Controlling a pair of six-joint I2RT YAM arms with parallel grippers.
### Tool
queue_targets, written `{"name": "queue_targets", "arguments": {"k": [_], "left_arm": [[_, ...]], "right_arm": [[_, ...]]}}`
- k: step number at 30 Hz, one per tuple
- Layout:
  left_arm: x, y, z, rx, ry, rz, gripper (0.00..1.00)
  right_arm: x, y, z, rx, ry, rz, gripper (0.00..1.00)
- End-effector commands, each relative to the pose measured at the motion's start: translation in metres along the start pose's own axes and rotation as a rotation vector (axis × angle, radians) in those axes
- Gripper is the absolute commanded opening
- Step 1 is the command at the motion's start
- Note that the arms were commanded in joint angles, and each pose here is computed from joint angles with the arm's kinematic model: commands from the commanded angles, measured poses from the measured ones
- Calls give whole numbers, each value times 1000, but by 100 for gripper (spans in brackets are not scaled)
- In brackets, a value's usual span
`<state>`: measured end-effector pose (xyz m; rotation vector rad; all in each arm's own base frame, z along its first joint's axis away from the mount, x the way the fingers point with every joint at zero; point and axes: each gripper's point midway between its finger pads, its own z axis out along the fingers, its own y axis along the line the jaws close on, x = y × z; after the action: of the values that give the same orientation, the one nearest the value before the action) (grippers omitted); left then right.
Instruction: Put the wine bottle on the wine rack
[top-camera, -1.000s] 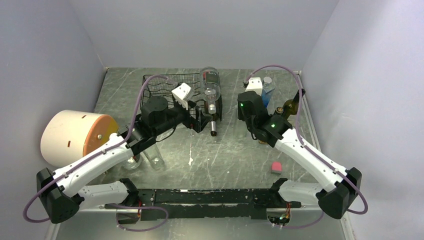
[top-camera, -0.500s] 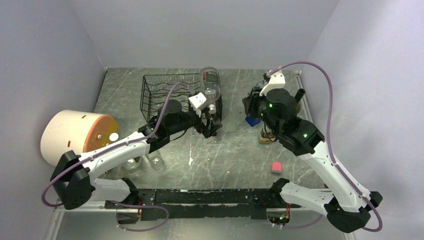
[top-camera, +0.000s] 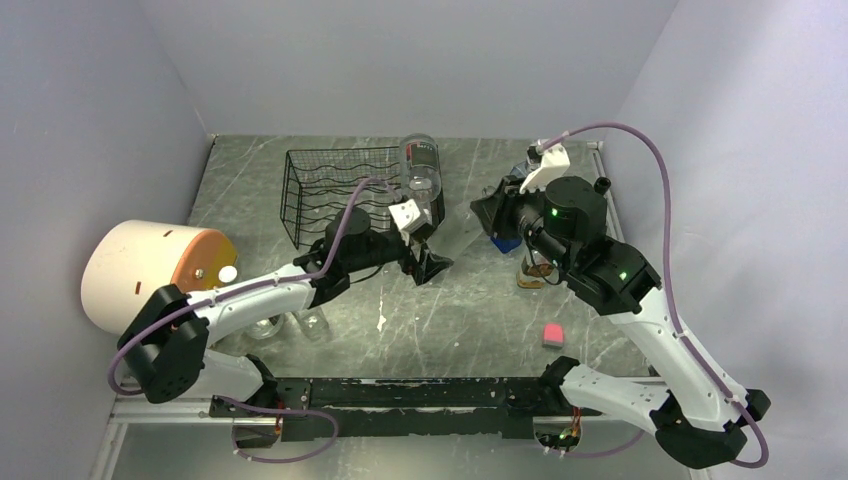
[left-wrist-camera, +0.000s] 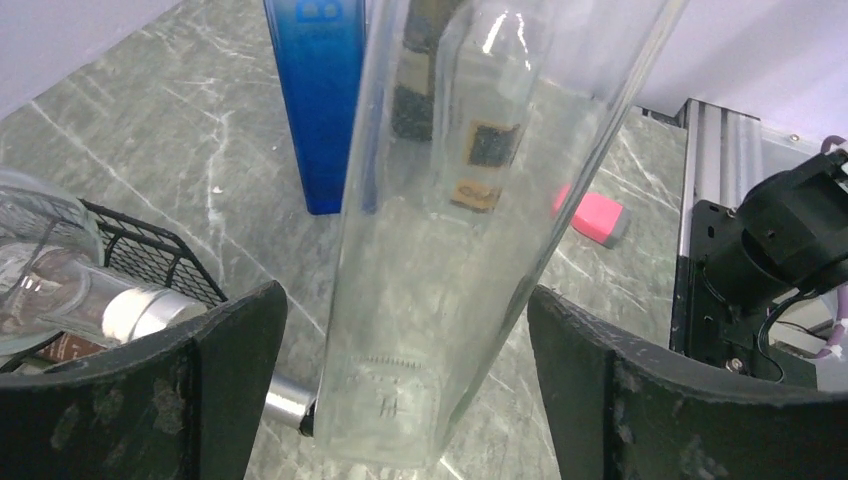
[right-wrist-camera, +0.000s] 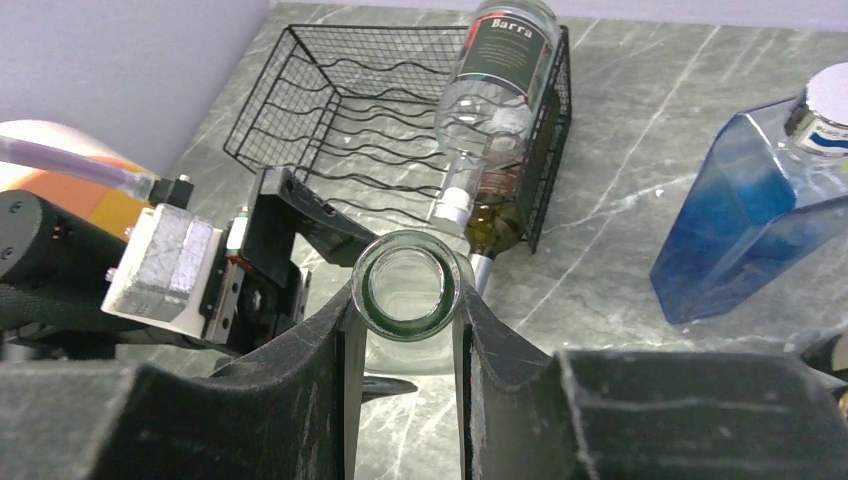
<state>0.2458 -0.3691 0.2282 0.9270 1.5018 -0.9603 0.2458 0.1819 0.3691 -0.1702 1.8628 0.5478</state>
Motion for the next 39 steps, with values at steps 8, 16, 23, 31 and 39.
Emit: {"name": "queue_targets", "arguments": {"k": [8, 16, 23, 31, 39], "left_arm": [[-32, -8, -3, 45, -162, 151, 64], [-57, -15, -14, 86, -215, 437, 7], [-95, -9, -30, 26, -252, 730, 7], [-115, 1, -49, -73, -278, 1017, 7], [-128, 15, -64, -166, -207, 1239, 7]], "right_arm": [[-33, 30, -12, -154, -113, 87, 0], [-26, 34, -20, -188, -82, 60, 29], [-31, 37, -38, -215, -35, -13, 70], [-17, 57, -47, -306, 172, -90, 77], [7, 63, -44, -364, 318, -151, 81]]}}
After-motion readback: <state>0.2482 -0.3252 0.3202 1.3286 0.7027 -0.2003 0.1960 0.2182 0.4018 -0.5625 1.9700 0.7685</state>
